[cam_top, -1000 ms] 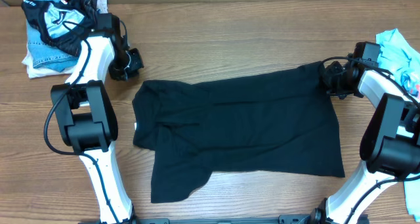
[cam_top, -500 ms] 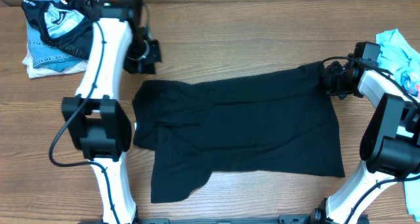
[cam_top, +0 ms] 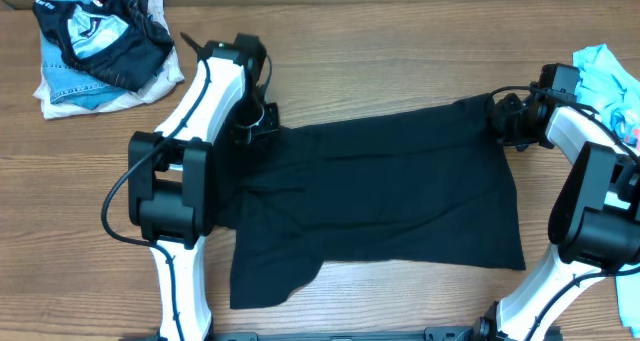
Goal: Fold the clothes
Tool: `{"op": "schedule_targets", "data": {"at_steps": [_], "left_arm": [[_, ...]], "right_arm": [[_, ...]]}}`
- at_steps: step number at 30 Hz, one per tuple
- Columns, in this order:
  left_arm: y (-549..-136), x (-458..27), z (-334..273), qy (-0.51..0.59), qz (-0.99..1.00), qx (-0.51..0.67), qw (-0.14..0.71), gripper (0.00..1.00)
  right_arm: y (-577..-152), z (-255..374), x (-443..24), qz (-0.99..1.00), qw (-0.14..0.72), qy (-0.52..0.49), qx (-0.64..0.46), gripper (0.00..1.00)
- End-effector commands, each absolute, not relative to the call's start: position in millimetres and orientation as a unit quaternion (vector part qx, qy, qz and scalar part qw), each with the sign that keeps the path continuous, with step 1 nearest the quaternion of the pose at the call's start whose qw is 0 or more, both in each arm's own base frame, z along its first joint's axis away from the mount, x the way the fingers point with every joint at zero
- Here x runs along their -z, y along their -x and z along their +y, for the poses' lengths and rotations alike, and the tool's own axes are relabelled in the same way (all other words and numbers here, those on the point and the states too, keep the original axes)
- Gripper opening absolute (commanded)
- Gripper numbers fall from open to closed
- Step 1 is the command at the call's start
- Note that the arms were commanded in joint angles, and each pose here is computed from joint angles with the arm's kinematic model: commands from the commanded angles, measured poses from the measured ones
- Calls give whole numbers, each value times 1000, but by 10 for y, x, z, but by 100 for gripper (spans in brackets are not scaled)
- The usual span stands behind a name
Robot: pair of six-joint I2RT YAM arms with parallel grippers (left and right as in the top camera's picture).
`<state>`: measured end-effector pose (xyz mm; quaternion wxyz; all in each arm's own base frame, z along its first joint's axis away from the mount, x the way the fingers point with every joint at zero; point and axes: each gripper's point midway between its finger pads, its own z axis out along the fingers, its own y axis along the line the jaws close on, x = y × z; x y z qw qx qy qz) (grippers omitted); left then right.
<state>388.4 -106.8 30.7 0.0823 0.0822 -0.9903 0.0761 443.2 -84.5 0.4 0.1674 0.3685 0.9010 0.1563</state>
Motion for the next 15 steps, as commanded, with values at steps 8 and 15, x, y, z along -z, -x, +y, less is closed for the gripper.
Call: {"op": "schedule_targets", "data": {"at_steps": [8, 15], "left_arm": [[-3943, 8, -536, -157, -982, -79, 71, 6], [-4101, 96, -379, -173, -981, -87, 35, 8]], "right_arm": [[-4140, -841, 418, 910, 104, -384, -118, 4], [-4167, -774, 400, 908, 103, -381, -138, 4]]}}
